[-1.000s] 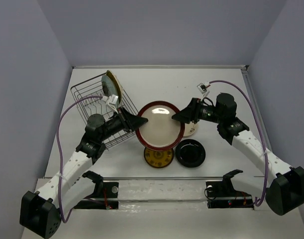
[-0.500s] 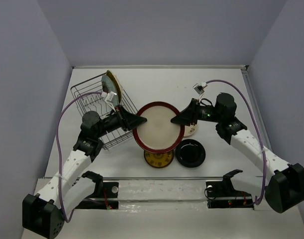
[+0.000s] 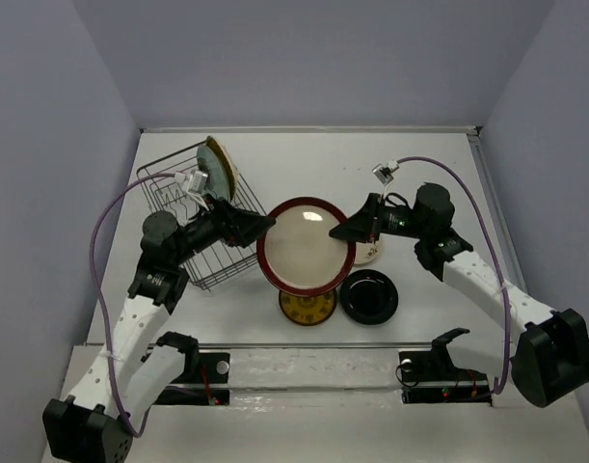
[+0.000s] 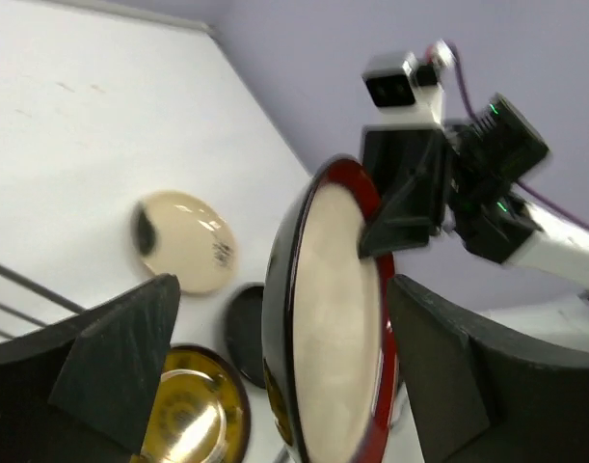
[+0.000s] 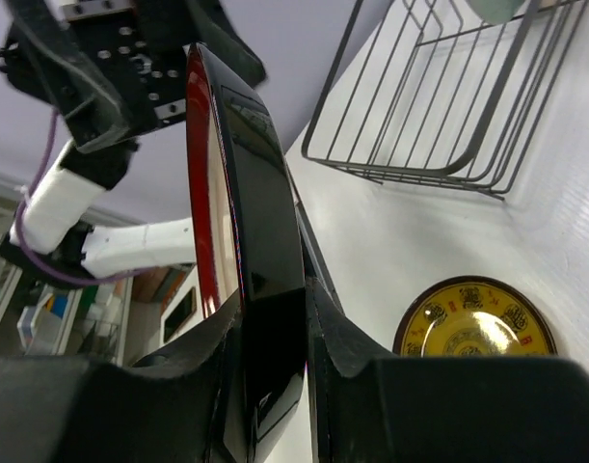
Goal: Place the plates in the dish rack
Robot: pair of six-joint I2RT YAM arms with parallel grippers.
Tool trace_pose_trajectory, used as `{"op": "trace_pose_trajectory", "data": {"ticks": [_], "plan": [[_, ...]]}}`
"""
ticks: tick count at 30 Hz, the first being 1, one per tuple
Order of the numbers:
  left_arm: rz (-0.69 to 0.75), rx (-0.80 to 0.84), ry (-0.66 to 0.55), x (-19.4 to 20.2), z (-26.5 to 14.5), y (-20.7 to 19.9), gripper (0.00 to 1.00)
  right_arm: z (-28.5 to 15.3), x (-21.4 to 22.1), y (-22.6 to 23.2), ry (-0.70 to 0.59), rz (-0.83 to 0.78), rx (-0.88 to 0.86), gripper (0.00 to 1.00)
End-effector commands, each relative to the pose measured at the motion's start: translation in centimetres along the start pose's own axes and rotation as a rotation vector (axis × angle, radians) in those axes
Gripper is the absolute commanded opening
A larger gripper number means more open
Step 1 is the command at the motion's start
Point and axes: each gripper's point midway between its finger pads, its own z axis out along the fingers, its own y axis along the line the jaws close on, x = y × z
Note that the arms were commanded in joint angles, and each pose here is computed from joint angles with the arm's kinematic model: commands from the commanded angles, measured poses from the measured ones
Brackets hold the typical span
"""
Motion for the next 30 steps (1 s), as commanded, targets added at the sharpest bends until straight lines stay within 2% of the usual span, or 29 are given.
{"op": "trace_pose_trajectory", "data": {"ticks": [1,2,3,5,6,7,8,9,13,14,15,16,17,18,19,20,21,22,23,28,30], "plan": [[0.343,-0.293,-0.245,-8.3,-3.3,-0.3,0.99,1.5,-6.3,5.3,-0.171,-0.123,-0.040,0.07],[0.363,-0.382,-0.259,-8.7,-4.4,0.6,0.99,2.8,-6.1,5.9,-0.163,-0.126,-0.043,0.07],[0.430,-0.431,-0.331,-10.2,-6.2,-0.2,0.99,3.6,-7.2,5.3,-0.208,-0.134,0.020,0.07],[0.458,-0.576,-0.442,-12.0,-9.0,0.7,0.99,5.4,-8.8,7.5,-0.238,-0.174,0.016,0.07],[0.483,-0.606,-0.503,-12.7,-10.5,0.0,0.99,6.8,-9.6,5.6,-0.259,-0.159,0.094,0.07],[0.492,-0.625,-0.532,-13.0,-11.3,-0.1,0.99,7.7,-10.1,5.5,-0.267,-0.162,0.112,0.07],[0.487,-0.673,-0.565,-13.2,-12.2,0.6,0.99,8.5,-12.1,7.3,-0.306,-0.193,0.103,0.07],[0.491,-0.676,-0.602,-13.4,-13.1,0.0,0.99,10.8,-11.6,5.0,-0.291,-0.185,0.205,0.07],[0.501,-0.722,-0.717,-14.1,-15.4,-0.2,0.99,15.9,-13.9,3.9,-0.344,-0.283,0.422,0.07],[0.505,-0.722,-0.734,-14.4,-15.7,-0.6,0.99,16.4,-16.0,5.7,-0.393,-0.306,0.437,0.07],[0.513,-0.726,-0.739,-14.5,-15.9,-0.6,0.99,16.8,-17.2,4.9,-0.451,-0.323,0.519,0.07],[0.515,-0.733,-0.752,-14.7,-16.1,-0.9,0.99,19.2,-15.8,3.1,-0.417,-0.360,0.575,0.07],[0.520,-0.729,-0.760,-14.8,-16.4,-1.2,0.99,19.9,-16.1,2.7,-0.428,-0.384,0.621,0.07],[0.519,-0.734,-0.768,-14.8,-16.6,-1.2,0.99,19.5,-19.1,4.7,-0.546,-0.409,0.664,0.07],[0.513,-0.747,-0.774,-14.7,-16.8,-1.1,0.99,21.8,-17.7,2.7,-0.513,-0.481,0.728,0.07],[0.510,-0.752,-0.783,-14.6,-17.2,-1.1,0.99,23.0,-18.6,2.5,-0.556,-0.541,0.787,0.07],[0.508,-0.762,-0.785,-14.6,-17.3,-0.9,0.99,21.8,-20.6,4.5,-0.621,-0.554,0.789,0.07],[0.509,-0.751,-0.788,-14.5,-17.4,-1.2,0.99,23.9,-19.4,2.4,-0.605,-0.585,0.826,0.07],[0.508,-0.752,-0.790,-14.4,-17.5,-1.2,0.99,23.9,-20.0,1.8,-0.629,-0.621,0.873,0.07],[0.502,-0.750,-0.803,-14.4,-17.9,-1.5,0.99,26.1,-20.7,0.5,-0.738,-0.693,0.891,0.07],[0.505,-0.743,-0.795,-14.2,-17.7,-1.5,0.99,26.7,-20.2,0.3,-0.735,-0.745,0.894,0.07]]}}
